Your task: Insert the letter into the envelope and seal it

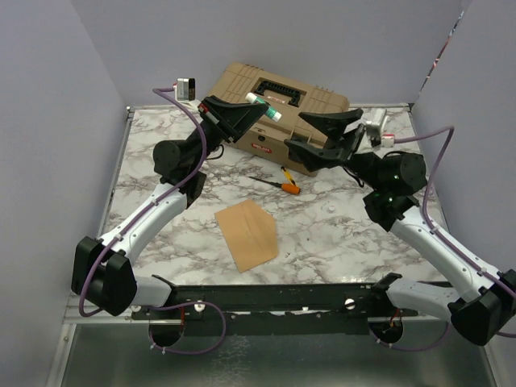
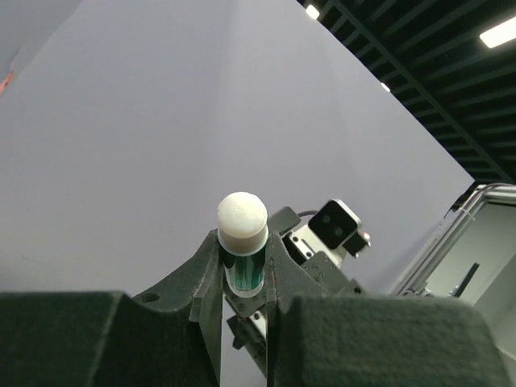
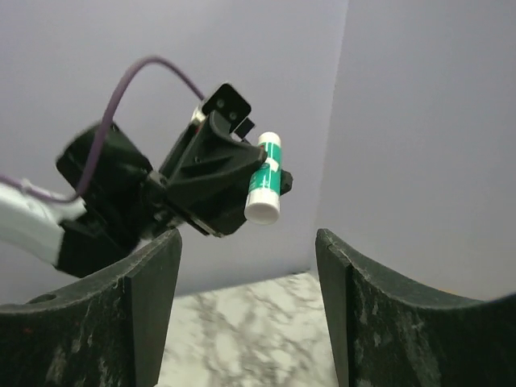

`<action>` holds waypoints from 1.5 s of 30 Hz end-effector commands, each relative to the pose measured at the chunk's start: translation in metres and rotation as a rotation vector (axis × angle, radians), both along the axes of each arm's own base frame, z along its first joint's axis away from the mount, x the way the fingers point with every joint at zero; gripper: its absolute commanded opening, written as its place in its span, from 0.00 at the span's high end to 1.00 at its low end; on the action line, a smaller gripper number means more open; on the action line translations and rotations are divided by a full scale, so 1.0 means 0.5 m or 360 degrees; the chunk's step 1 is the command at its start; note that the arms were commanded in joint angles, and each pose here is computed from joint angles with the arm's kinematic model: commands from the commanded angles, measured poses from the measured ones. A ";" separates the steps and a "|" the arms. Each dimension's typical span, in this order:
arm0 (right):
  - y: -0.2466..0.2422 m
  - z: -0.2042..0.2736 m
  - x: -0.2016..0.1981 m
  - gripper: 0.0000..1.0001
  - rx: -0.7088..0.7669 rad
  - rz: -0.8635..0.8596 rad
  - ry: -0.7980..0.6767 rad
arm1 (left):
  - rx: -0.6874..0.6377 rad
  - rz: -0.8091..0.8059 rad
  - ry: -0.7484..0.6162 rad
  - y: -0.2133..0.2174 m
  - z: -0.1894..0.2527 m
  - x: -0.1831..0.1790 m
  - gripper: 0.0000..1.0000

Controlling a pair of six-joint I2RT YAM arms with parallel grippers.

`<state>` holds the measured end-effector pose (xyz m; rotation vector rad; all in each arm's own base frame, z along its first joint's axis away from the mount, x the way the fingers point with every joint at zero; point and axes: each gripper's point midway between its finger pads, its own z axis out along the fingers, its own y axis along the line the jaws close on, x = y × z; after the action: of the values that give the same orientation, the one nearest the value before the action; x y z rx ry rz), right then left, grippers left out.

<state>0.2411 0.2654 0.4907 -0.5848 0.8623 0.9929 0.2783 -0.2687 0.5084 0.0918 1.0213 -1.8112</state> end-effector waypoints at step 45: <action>0.069 0.034 0.039 0.99 0.0016 -0.0114 -0.0451 | 0.0066 0.0097 -0.0103 0.017 0.009 -0.028 1.00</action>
<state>0.2685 0.3093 0.4820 -0.8500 0.5030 0.5663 0.2840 -0.2693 0.4966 0.0255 1.0993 -1.8335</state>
